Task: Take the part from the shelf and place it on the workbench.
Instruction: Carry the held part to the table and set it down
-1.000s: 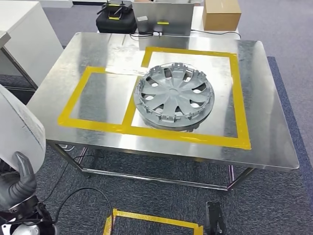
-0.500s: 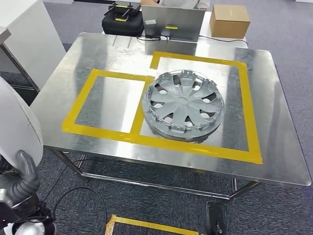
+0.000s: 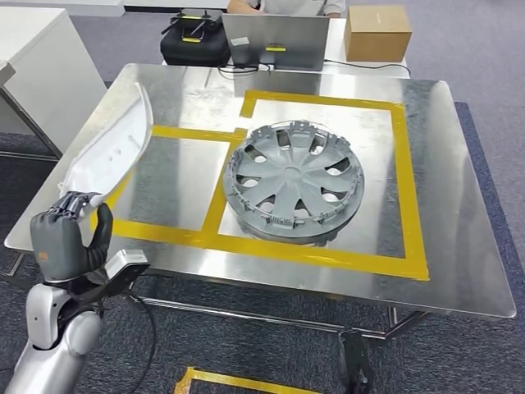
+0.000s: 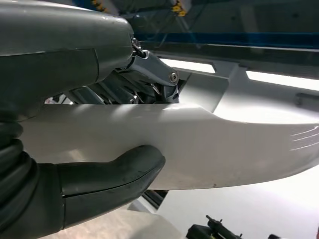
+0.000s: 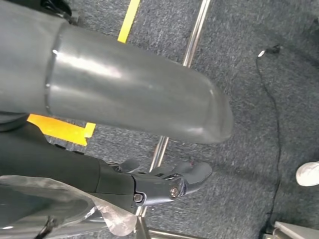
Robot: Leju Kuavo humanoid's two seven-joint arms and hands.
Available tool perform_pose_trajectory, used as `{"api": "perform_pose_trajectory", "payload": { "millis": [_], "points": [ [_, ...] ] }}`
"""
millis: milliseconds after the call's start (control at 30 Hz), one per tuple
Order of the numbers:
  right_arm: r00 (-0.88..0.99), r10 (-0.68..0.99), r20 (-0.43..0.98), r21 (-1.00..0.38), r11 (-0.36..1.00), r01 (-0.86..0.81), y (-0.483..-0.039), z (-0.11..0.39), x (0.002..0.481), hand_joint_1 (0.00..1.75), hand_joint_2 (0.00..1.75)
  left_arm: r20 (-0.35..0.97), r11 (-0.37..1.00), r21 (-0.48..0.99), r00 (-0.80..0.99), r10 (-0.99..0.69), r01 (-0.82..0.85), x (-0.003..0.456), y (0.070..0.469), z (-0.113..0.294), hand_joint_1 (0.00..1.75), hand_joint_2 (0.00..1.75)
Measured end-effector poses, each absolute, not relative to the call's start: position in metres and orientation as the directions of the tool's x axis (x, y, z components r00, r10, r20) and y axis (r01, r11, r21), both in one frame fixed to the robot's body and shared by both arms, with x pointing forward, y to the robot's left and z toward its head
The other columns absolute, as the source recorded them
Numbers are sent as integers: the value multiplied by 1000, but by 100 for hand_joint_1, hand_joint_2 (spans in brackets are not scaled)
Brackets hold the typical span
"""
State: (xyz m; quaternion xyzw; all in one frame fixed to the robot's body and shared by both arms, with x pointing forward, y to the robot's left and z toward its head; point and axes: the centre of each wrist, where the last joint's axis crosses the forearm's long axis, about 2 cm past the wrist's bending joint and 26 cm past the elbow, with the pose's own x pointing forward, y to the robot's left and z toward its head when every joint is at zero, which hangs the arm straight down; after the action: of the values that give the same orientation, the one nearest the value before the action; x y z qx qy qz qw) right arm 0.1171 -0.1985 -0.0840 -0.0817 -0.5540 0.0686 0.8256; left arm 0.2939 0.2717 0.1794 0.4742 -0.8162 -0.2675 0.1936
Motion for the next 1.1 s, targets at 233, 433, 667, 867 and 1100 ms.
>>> {"api": "perform_pose_trajectory", "payload": {
  "millis": [233,433,667,867,1100],
  "points": [
    [379,207,902,-203,978,-51,-197,-84,119,0,0,-84,274,677,-441,-893,-684,338,259,192,175,175],
    [379,221,899,-203,975,-88,-196,-83,123,0,0,-88,244,736,-447,-890,-632,367,248,198,175,175],
    [375,238,896,-199,970,-141,-196,-80,132,0,0,-136,132,826,-421,-897,-548,407,237,190,175,175],
    [362,249,898,-198,965,-172,-194,-78,139,0,0,-200,55,853,-421,-885,-520,421,220,191,175,175],
    [372,211,904,-156,973,-171,-193,-77,142,0,0,-196,20,868,-380,-904,-495,425,205,184,175,175]
  ]
}}
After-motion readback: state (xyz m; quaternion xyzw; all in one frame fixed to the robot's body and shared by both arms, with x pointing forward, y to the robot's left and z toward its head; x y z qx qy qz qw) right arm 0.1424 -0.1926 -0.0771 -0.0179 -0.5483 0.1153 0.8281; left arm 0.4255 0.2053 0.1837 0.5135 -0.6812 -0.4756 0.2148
